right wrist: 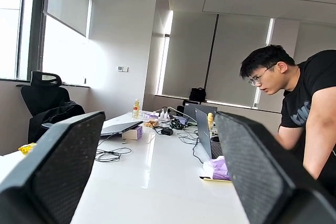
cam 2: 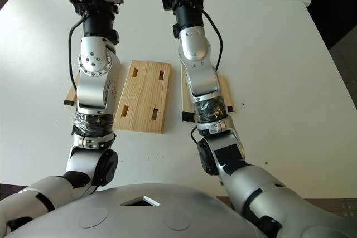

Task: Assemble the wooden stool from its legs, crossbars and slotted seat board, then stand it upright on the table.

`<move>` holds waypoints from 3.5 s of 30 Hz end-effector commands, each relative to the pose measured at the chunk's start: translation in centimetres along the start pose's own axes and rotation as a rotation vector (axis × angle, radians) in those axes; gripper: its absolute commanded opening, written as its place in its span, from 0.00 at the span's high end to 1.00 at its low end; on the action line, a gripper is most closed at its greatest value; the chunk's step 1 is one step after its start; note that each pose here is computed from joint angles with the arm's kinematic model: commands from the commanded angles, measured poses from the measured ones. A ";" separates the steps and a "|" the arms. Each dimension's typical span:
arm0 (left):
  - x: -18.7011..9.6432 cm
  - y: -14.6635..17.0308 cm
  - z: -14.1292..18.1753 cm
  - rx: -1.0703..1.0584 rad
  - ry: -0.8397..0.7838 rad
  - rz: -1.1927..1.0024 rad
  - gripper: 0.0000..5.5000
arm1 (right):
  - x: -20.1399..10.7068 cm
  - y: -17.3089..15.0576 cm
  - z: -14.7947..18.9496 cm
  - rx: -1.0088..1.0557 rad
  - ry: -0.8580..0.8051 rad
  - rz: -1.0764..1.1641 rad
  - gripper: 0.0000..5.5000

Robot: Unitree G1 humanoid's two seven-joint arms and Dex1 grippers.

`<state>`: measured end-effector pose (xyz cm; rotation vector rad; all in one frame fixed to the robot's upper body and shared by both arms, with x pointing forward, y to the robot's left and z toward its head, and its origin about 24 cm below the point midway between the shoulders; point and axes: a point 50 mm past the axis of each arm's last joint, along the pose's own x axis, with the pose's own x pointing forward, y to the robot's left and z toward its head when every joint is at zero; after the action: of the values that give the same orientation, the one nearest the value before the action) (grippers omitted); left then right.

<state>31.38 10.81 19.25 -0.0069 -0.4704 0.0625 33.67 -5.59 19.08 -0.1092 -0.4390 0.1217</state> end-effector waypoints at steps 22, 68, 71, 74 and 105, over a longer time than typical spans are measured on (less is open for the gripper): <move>-2.3 6.0 -1.7 -0.046 0.195 -0.206 0.31 | -0.7 -1.9 -0.7 -0.033 0.033 -0.082 0.30; -12.2 21.6 -8.9 -0.051 0.795 -0.324 0.31 | -1.5 -4.7 -2.1 -0.108 0.075 -0.169 0.30; -13.0 21.8 -9.5 -0.020 0.846 -0.327 0.31 | -1.5 -4.6 -2.2 -0.106 0.076 -0.166 0.30; -13.7 21.9 -10.1 0.009 0.889 -0.331 0.31 | -1.5 -4.5 -2.2 -0.105 0.076 -0.163 0.30; -16.7 21.8 -10.7 0.079 1.048 -0.266 0.68 | -2.0 -4.8 -2.9 -0.110 0.102 -0.181 0.31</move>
<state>21.95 31.36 3.05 0.0961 0.4697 -0.2019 33.68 -10.59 16.49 -0.1792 -0.3609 -0.0727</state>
